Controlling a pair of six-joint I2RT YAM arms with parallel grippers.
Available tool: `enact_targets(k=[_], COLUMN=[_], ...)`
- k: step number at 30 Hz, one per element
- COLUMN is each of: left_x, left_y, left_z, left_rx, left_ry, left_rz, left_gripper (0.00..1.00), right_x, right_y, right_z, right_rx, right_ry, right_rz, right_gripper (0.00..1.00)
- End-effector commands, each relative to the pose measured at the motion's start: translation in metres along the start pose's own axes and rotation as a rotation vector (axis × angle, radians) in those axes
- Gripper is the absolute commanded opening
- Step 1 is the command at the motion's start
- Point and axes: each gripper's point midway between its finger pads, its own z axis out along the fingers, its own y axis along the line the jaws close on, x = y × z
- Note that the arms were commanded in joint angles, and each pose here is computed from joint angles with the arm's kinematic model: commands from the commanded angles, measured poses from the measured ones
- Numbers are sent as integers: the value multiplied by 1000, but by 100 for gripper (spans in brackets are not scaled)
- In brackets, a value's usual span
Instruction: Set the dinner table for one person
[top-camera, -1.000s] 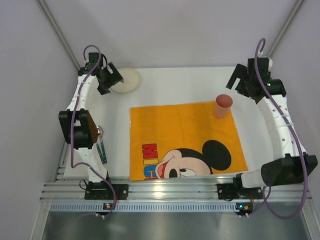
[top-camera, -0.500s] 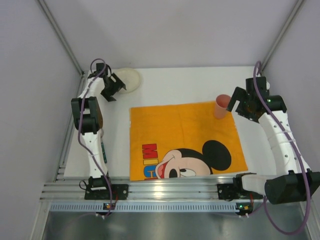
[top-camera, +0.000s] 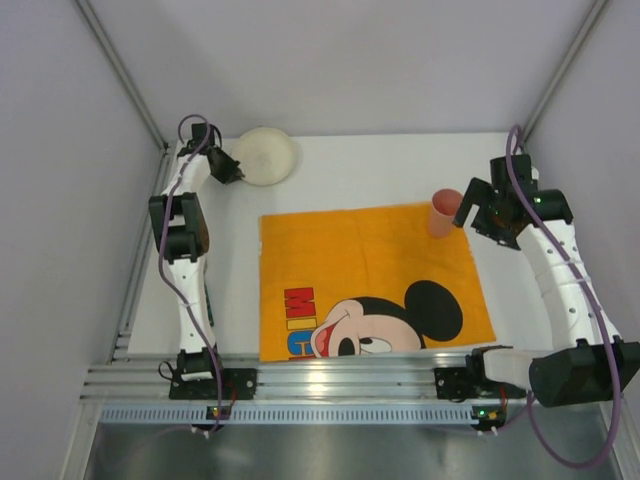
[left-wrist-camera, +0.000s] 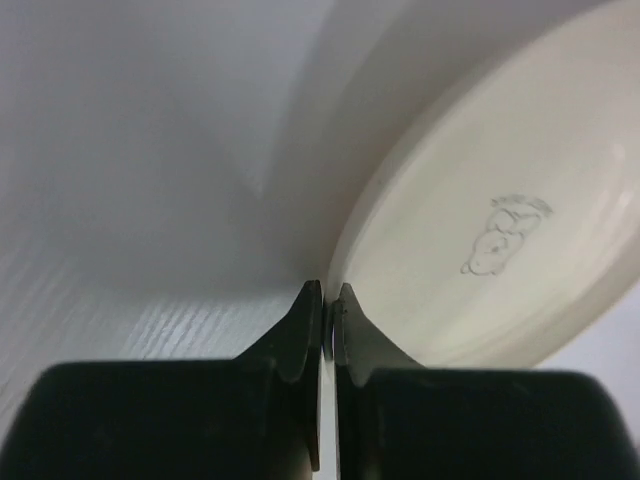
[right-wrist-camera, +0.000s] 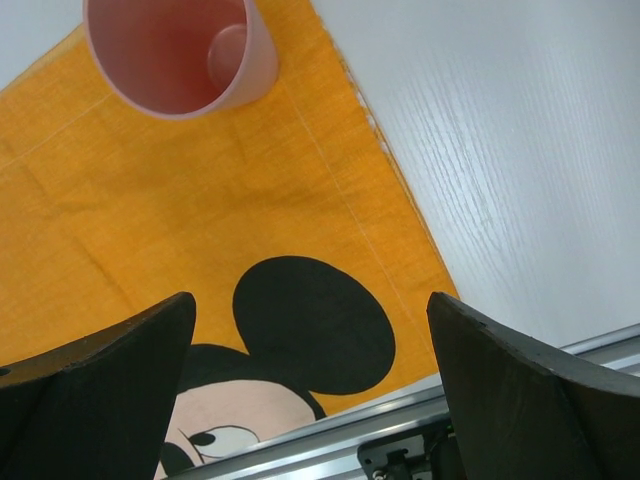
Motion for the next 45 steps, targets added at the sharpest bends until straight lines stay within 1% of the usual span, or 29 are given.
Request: enact_targets(k=[1, 4, 5, 6, 7, 8, 9, 10, 11, 12, 13, 14, 15, 16, 17, 18, 19, 20, 22, 23, 26, 29, 34, 35, 36, 39, 40, 41, 45], left_x=[6, 1, 12, 1, 1, 17, 14, 17, 33, 43, 53, 79, 88, 100, 137, 148, 161, 191, 222, 250, 298, 327, 352, 362, 365, 375, 376, 374, 348], left_y=[-9, -38, -46, -69, -79, -86, -102, -112, -112, -123, -125, -121, -126, -124, -118, -120, -115, -105, -91, -80, -62, -45, -25, -17, -12, -5, -6, -9, -28], left_z=[9, -13, -21, -46, -60, -71, -100, -115, -120, -146, -156, -157, -181, -187, -188, -206, -209, -217, -219, -224, -233, -229, -218, -215, -212, -207, -208, -212, -226], left_rx=[69, 187, 247, 334, 381, 443, 508, 563, 581, 644, 664, 668, 704, 707, 704, 720, 704, 695, 655, 654, 651, 576, 514, 500, 482, 450, 446, 452, 436], left_ry=[53, 45, 95, 60, 60, 111, 90, 88, 124, 151, 172, 221, 232, 249, 317, 318, 329, 375, 422, 477, 578, 609, 659, 692, 704, 721, 716, 706, 577], left_rz=[-6, 20, 29, 59, 75, 103, 137, 170, 196, 233, 254, 291, 329, 354, 404, 443, 472, 536, 597, 635, 685, 740, 759, 762, 767, 786, 786, 784, 765], left_gripper=[0, 0, 0, 0, 0, 0, 0, 0, 0, 0, 0, 0, 0, 0, 0, 0, 0, 0, 0, 0, 0, 0, 0, 4, 19, 57, 87, 98, 98], right_x=[-13, -15, -15, -17, -18, -19, -22, -24, -26, -31, -34, -37, -44, -49, -52, -59, -62, -64, -69, -69, -64, -57, -43, -39, -38, -32, -30, -27, -21], right_y=[5, 5, 5, 6, 6, 6, 7, 7, 7, 9, 11, 11, 15, 17, 18, 21, 23, 25, 28, 30, 29, 29, 25, 23, 22, 17, 16, 15, 12], right_z=[-13, -15, -15, -17, -18, -19, -20, -21, -21, -21, -21, -21, -21, -22, -21, -22, -22, -22, -21, -20, -13, -9, -3, -1, -1, 1, 1, 1, 0], right_rx=[-23, -22, -23, -26, -29, -26, -27, -26, -27, -26, -27, -27, -29, -31, -31, -35, -37, -41, -47, -51, -48, -55, -52, -46, -43, -32, -31, -33, -36], right_ry=[-31, -33, -32, -37, -41, -44, -52, -58, -59, -65, -67, -73, -78, -85, -89, -98, -101, -104, -106, -102, -89, -75, -54, -46, -48, -41, -40, -39, -41], right_rz=[18, 15, 15, 17, 16, 15, 17, 15, 9, 7, 4, -4, -7, -8, -15, -16, -15, -16, -16, -16, -18, -14, -17, -20, -17, -21, -18, -21, -14], right_gripper=[100, 100, 100, 100, 100, 100, 100, 100, 100, 100, 100, 100, 100, 100, 100, 100, 100, 100, 100, 100, 100, 100, 100, 100, 100, 100, 100, 100, 100])
